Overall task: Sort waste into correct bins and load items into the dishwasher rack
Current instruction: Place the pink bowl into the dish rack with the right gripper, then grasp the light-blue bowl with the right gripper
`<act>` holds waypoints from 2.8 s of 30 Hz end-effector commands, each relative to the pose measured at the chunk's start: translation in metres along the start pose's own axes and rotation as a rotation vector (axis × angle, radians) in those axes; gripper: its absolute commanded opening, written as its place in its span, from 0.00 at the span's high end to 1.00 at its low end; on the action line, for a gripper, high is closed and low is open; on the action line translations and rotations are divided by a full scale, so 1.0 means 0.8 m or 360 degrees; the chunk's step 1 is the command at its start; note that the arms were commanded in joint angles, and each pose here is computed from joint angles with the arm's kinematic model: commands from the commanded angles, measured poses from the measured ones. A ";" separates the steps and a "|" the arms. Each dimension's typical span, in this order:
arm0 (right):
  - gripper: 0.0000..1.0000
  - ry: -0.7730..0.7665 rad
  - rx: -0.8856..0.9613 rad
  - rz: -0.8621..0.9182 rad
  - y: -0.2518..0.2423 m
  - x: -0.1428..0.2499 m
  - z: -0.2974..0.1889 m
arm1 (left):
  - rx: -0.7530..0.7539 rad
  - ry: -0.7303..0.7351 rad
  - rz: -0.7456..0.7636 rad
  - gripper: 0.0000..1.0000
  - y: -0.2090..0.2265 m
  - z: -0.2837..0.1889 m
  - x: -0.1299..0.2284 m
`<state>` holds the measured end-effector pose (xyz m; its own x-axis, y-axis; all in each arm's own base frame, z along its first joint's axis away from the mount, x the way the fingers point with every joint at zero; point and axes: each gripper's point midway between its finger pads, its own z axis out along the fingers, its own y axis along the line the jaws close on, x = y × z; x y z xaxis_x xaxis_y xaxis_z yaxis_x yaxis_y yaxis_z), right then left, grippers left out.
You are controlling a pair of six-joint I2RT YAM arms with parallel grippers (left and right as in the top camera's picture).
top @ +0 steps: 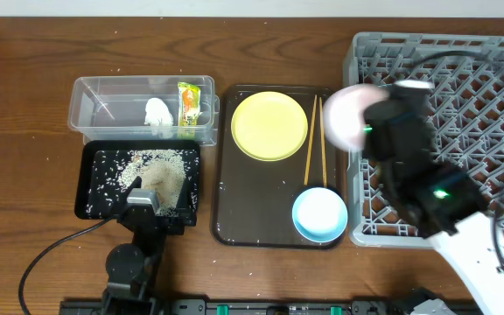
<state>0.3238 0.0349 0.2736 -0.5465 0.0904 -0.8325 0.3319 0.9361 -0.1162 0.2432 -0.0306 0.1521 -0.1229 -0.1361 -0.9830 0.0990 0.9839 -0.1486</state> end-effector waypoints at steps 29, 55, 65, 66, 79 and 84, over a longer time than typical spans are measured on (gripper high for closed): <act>0.83 0.0267 0.1394 -0.0948 -0.086 0.064 0.206 | -0.0042 0.0083 -0.0018 0.00 0.007 0.001 0.021; 0.29 0.0998 -0.1248 -0.1127 0.181 0.221 0.009 | -0.0042 0.0083 -0.0018 0.00 0.008 0.001 0.021; 0.46 0.1325 -0.1151 -0.1402 0.165 0.296 0.048 | -0.0042 0.0082 -0.0018 0.00 0.007 0.001 0.021; 0.48 0.1373 -0.1105 -0.1432 0.159 0.306 0.054 | -0.0042 0.0083 -0.0018 0.00 0.008 0.001 0.021; 0.99 0.1241 -0.1053 -0.1389 0.158 0.269 0.047 | -0.0042 0.0083 -0.0018 0.00 0.008 0.001 0.021; 0.99 0.0747 -0.0610 -0.0890 0.125 0.146 0.053 | -0.0042 0.0082 -0.0018 0.00 0.007 0.001 0.021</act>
<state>0.2920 0.1551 0.0823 -0.7904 -0.5840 -0.1849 -0.5863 0.8087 -0.0477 0.2431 -0.0306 0.1522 -0.1236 -0.1360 -0.9830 0.0989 0.9840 -0.1485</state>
